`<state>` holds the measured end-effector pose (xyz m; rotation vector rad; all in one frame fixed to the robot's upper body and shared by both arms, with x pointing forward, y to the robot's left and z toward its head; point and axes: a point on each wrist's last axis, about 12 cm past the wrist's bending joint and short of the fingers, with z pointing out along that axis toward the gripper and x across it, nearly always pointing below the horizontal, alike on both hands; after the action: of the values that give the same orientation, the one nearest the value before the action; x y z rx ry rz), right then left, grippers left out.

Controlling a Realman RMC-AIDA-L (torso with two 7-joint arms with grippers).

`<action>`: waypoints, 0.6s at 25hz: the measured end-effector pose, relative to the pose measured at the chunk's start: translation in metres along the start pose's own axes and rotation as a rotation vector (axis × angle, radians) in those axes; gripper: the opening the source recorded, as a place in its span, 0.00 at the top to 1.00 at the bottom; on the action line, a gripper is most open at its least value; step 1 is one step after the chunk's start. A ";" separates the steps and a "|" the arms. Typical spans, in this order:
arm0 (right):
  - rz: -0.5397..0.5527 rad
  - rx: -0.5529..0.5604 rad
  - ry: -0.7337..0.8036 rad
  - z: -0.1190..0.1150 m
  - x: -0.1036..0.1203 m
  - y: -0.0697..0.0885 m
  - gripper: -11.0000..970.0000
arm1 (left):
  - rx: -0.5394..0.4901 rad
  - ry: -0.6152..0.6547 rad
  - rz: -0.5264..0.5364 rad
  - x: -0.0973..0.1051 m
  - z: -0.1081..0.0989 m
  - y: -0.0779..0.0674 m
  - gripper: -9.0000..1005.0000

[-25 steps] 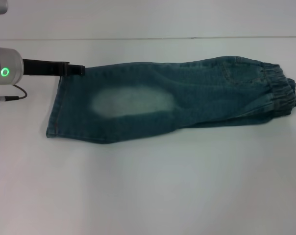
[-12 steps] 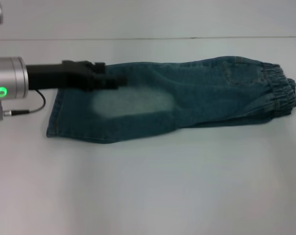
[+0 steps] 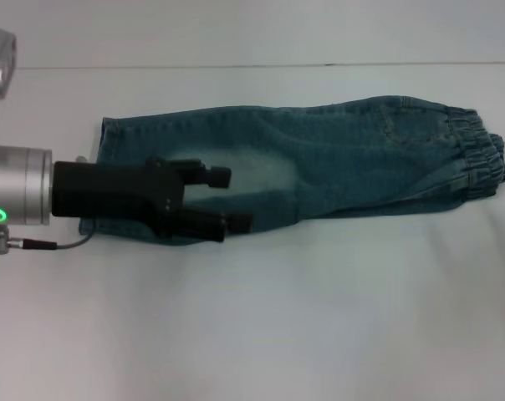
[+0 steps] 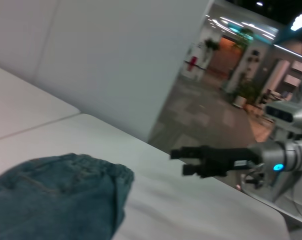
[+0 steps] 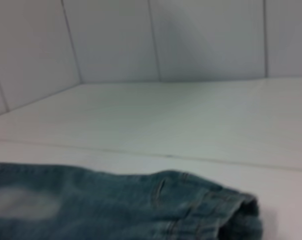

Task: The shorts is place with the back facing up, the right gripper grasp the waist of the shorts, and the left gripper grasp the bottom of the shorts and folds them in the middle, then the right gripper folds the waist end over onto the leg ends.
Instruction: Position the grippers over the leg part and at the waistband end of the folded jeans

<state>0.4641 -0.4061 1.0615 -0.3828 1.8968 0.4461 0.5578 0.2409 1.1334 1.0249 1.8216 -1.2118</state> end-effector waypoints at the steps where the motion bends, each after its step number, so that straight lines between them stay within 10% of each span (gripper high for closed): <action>1: -0.021 -0.021 0.020 0.005 0.007 0.004 0.07 | 0.015 0.006 0.005 0.000 0.002 -0.002 0.07; 15: -0.172 0.007 0.047 0.027 -0.009 -0.010 0.10 | 0.102 0.044 0.020 0.001 0.021 -0.012 0.07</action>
<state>0.4941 -0.4017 1.0598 -0.5510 1.8923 0.3186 0.5496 0.2183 1.1301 1.1322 1.7934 -1.2910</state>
